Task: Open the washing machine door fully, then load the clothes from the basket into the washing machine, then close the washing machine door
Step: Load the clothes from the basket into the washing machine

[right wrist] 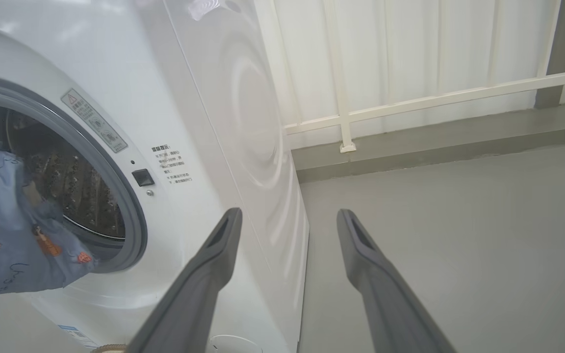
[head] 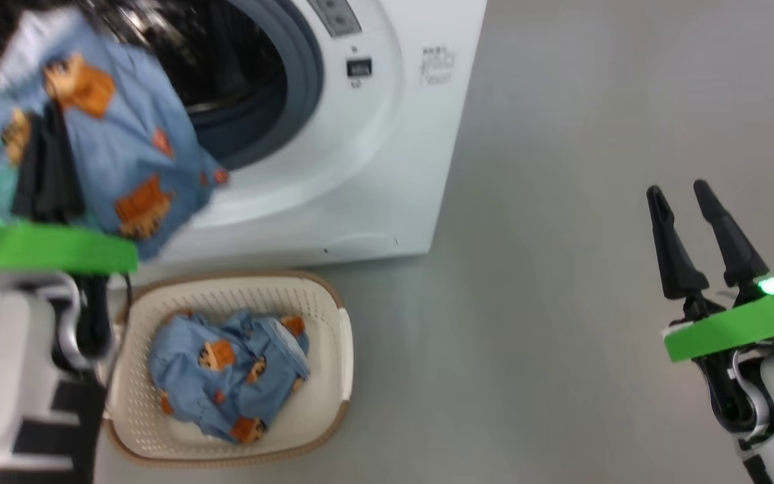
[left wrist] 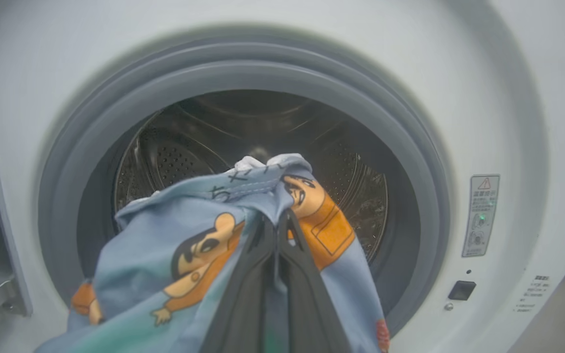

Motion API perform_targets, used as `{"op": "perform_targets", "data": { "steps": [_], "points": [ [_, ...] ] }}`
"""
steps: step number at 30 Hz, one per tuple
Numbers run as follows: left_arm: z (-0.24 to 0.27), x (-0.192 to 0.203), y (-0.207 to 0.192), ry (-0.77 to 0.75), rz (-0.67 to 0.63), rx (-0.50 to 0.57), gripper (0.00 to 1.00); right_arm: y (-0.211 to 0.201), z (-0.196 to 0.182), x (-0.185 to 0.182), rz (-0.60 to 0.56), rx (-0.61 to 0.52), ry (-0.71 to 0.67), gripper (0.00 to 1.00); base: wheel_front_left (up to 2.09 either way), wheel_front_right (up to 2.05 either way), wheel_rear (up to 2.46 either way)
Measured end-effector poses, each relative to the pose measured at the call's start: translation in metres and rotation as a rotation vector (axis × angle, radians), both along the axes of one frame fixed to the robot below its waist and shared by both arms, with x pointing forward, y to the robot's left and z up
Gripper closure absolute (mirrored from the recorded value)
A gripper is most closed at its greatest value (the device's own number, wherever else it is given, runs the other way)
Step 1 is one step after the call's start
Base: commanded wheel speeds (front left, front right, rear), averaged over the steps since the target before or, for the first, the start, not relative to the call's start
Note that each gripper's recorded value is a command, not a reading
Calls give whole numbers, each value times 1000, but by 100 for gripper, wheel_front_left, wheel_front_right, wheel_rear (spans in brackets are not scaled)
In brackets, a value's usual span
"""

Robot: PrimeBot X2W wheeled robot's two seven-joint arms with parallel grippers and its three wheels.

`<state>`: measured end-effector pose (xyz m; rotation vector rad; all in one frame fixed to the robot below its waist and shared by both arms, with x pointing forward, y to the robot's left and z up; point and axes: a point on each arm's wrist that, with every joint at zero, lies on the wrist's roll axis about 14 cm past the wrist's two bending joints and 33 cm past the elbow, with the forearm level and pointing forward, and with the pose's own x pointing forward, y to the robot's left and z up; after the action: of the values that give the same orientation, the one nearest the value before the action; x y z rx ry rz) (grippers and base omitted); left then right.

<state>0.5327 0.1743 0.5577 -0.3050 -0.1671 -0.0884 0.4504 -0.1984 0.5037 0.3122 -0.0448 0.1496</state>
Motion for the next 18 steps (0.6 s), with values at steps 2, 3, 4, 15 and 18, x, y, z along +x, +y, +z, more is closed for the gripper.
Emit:
{"op": "perform_targets", "data": {
  "steps": [2,3,4,15,18],
  "points": [
    [-9,28,-3,17,-13,11,100,-3,-10,9,-5,-4,20,0,0,0,0],
    [-14,37,-4,26,-18,19,100,-4,-14,11,-7,-5,27,0,0,0,0],
    [-18,46,-5,35,-20,24,100,-5,-18,15,-8,-6,34,0,0,0,0],
    [-73,136,-11,125,-14,27,100,-21,-75,32,-52,-17,151,0,0,0,0],
    [-91,153,-9,154,-7,35,100,-25,-90,33,-66,-17,181,0,0,0,0]
  ]
}}
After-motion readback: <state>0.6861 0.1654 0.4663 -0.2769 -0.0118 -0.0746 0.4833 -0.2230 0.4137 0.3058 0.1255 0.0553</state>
